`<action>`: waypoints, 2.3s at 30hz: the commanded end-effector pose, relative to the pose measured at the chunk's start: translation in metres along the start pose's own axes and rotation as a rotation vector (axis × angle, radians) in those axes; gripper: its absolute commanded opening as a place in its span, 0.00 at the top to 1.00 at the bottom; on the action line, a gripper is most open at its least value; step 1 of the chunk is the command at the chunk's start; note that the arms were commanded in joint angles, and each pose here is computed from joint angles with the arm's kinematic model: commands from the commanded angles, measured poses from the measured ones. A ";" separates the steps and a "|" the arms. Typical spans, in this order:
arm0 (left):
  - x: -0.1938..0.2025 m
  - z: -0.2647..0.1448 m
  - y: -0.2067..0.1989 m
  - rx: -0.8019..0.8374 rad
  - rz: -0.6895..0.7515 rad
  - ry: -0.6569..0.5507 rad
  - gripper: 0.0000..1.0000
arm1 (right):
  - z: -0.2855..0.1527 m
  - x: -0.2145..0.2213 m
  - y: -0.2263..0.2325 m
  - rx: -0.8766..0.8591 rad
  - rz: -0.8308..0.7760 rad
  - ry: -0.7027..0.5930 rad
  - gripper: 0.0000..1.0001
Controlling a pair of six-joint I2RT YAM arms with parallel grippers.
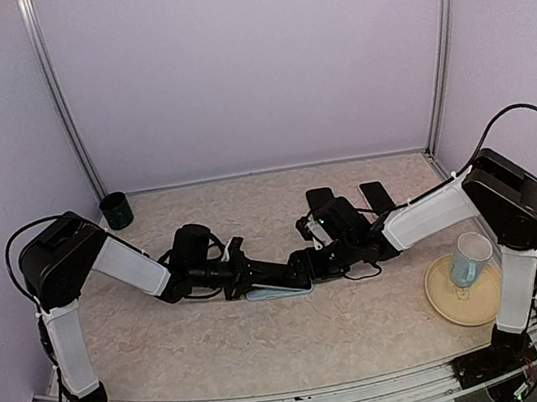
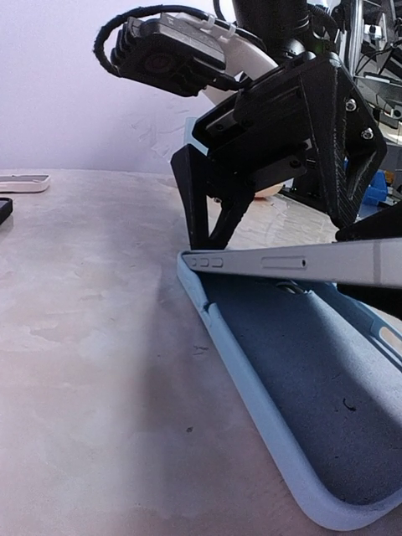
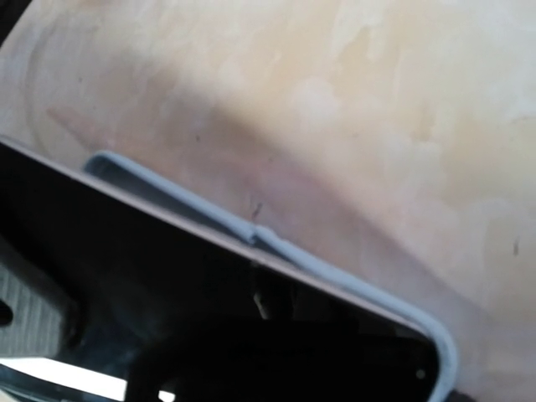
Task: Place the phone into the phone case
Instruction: Install the phone on the phone case.
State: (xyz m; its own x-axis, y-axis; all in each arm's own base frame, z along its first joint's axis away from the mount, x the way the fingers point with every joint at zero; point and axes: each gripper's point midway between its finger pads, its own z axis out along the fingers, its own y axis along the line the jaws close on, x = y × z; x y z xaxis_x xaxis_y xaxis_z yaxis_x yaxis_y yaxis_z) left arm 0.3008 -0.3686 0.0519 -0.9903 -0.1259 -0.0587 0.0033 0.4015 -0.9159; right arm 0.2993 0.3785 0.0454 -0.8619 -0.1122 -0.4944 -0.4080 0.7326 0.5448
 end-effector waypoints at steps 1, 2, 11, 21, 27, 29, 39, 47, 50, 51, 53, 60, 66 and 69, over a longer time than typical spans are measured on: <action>0.029 0.017 0.024 -0.046 -0.038 0.079 1.00 | 0.010 0.024 0.031 -0.146 -0.025 0.075 0.13; 0.029 0.018 0.025 -0.045 -0.038 0.080 1.00 | 0.010 0.025 0.031 -0.145 -0.025 0.076 0.13; 0.020 0.003 0.022 -0.036 -0.028 0.030 1.00 | -0.001 0.014 0.029 -0.123 -0.046 0.051 0.11; 0.009 -0.012 0.007 0.009 0.015 -0.017 1.00 | -0.026 -0.005 0.020 -0.128 -0.045 0.006 0.09; 0.004 -0.017 -0.008 0.041 0.055 -0.039 1.00 | -0.042 -0.012 0.011 -0.130 -0.025 -0.016 0.08; 0.003 -0.019 -0.014 0.055 0.066 -0.045 1.00 | -0.045 -0.012 0.008 -0.128 -0.018 -0.018 0.08; 0.001 -0.024 -0.035 0.134 0.098 -0.064 1.00 | -0.037 0.004 0.001 -0.165 0.036 0.014 0.08; 0.003 -0.028 -0.046 0.196 0.106 -0.068 1.00 | -0.031 0.012 0.001 -0.202 0.070 0.027 0.09; 0.004 -0.029 -0.049 0.210 0.113 -0.068 1.00 | -0.030 0.013 0.003 -0.217 0.079 0.030 0.09; 0.004 -0.029 -0.050 0.214 0.115 -0.067 1.00 | -0.029 0.012 0.004 -0.222 0.079 0.029 0.09; 0.005 -0.030 -0.054 0.226 0.120 -0.066 1.00 | -0.029 0.013 0.006 -0.242 0.084 0.030 0.09; 0.011 -0.032 -0.063 0.266 0.134 -0.055 1.00 | -0.032 0.008 0.022 -0.338 0.101 0.025 0.09; 0.017 -0.033 -0.072 0.292 0.161 -0.043 1.00 | -0.035 0.003 0.035 -0.401 0.110 0.023 0.11; 0.019 -0.033 -0.074 0.295 0.176 -0.039 1.00 | -0.039 0.001 0.044 -0.453 0.125 0.019 0.13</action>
State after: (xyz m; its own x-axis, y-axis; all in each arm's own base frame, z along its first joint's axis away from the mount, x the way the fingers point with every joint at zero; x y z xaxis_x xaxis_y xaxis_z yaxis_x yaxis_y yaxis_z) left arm 0.2830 -0.3640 0.0877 -0.9817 -0.1398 -0.1290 0.0920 0.2445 -0.9653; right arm 0.2715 0.3777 0.0821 -0.9135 -0.0681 -0.4012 -0.3863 0.4547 0.8025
